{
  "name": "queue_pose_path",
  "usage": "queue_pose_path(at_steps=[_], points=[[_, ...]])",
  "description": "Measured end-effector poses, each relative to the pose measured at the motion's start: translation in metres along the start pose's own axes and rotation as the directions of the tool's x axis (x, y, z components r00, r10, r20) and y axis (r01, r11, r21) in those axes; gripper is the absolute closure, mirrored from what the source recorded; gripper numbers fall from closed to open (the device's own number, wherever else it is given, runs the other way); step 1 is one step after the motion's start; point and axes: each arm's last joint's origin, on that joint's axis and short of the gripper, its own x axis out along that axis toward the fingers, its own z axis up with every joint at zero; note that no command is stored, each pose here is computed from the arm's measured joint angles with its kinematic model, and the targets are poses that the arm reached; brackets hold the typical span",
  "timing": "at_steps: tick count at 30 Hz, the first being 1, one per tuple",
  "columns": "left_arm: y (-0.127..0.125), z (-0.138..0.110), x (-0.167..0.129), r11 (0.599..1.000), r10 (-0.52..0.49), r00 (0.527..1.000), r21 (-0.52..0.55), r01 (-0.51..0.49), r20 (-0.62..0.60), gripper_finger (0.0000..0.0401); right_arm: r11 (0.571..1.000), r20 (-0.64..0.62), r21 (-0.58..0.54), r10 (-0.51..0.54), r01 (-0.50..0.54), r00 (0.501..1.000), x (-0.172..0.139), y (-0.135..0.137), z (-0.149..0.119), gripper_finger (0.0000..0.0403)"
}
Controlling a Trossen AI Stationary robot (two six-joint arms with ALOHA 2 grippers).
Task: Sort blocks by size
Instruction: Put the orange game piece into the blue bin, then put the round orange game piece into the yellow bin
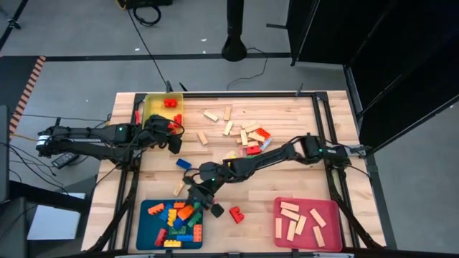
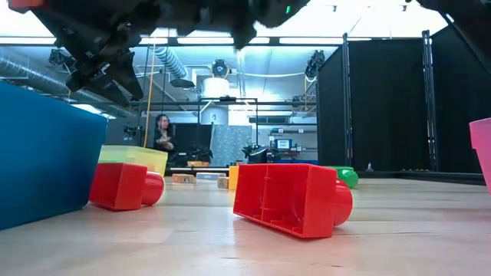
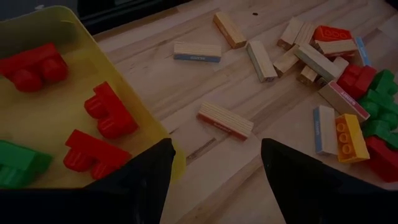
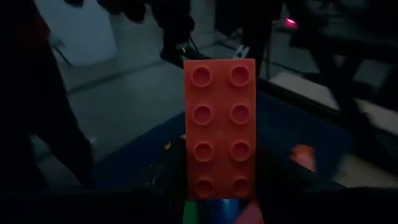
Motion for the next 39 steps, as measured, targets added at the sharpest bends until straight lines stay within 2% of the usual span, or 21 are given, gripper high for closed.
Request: queue_pose_path(at_steps=[4,8,10,14,17,21,24,26,28,33,35,37,39], points=[[0.000,0.000,0.000,1.000,0.000,1.000,-0.002,0.000,0.000,0.0148,0.993,0.012,0.115,0.032,-0.033,0.999,0.011,-0.002,-0.022,0.0250],[0.000,0.000,0.000,1.000,-0.001,1.000,-0.003,0.001,0.000,0.0148,0.991,0.024,0.129,0.016,-0.019,1.000,0.011,-0.004,-0.020,0.0247],[0.000,0.000,0.000,1.000,0.000,1.000,-0.003,0.000,0.000,0.0148,0.991,0.025,0.131,0.002,-0.005,1.000,0.010,-0.005,-0.019,0.0201],[0.000,0.000,0.000,1.000,-0.001,1.000,-0.003,0.001,-0.001,0.0148,0.980,0.012,0.199,-0.018,0.015,1.000,0.009,-0.007,-0.021,0.0078],[0.000,0.000,0.000,1.000,-0.001,1.000,-0.003,0.001,-0.001,0.0148,0.972,-0.005,0.231,-0.037,0.037,0.999,0.008,-0.007,-0.021,0.0029],[0.000,0.000,0.000,1.000,0.000,1.000,0.002,0.000,-0.002,0.0148,0.949,-0.137,0.275,-0.122,0.156,0.983,-0.008,-0.007,-0.008,0.0023],[0.000,0.000,0.000,1.000,-0.001,1.000,0.010,0.001,-0.002,0.0148,0.923,-0.275,0.259,-0.213,0.286,0.937,-0.034,-0.004,0.014,0.0037],[0.000,0.000,0.000,1.000,-0.001,1.000,0.024,0.001,-0.002,0.0148,0.893,-0.391,0.259,-0.251,0.368,0.885,-0.053,0.002,0.024,0.0048],[0.000,0.000,0.000,1.000,-0.003,1.000,0.027,0.004,-0.005,0.0148,0.844,-0.522,0.279,-0.267,0.458,0.810,-0.069,0.011,0.028,0.0057],[0.000,0.000,0.000,1.000,-0.003,1.000,0.027,0.003,-0.005,0.0148,0.658,-0.781,0.360,-0.174,0.661,0.599,-0.086,0.054,0.027,0.0070],[0.000,0.000,0.000,1.000,-0.004,1.000,0.029,0.004,-0.004,0.0148,0.606,-0.839,0.360,-0.123,0.710,0.530,-0.083,0.073,0.021,0.0071],[0.000,0.000,0.000,1.000,-0.004,1.000,0.031,0.004,-0.004,0.0148,0.556,-0.852,0.372,-0.113,0.743,0.511,-0.074,0.090,0.018,0.0071],[0.000,0.000,0.000,0.999,-0.003,1.000,0.035,0.003,-0.004,0.0148,0.494,-0.837,0.398,-0.150,0.773,0.527,-0.065,0.102,0.018,0.0071]])
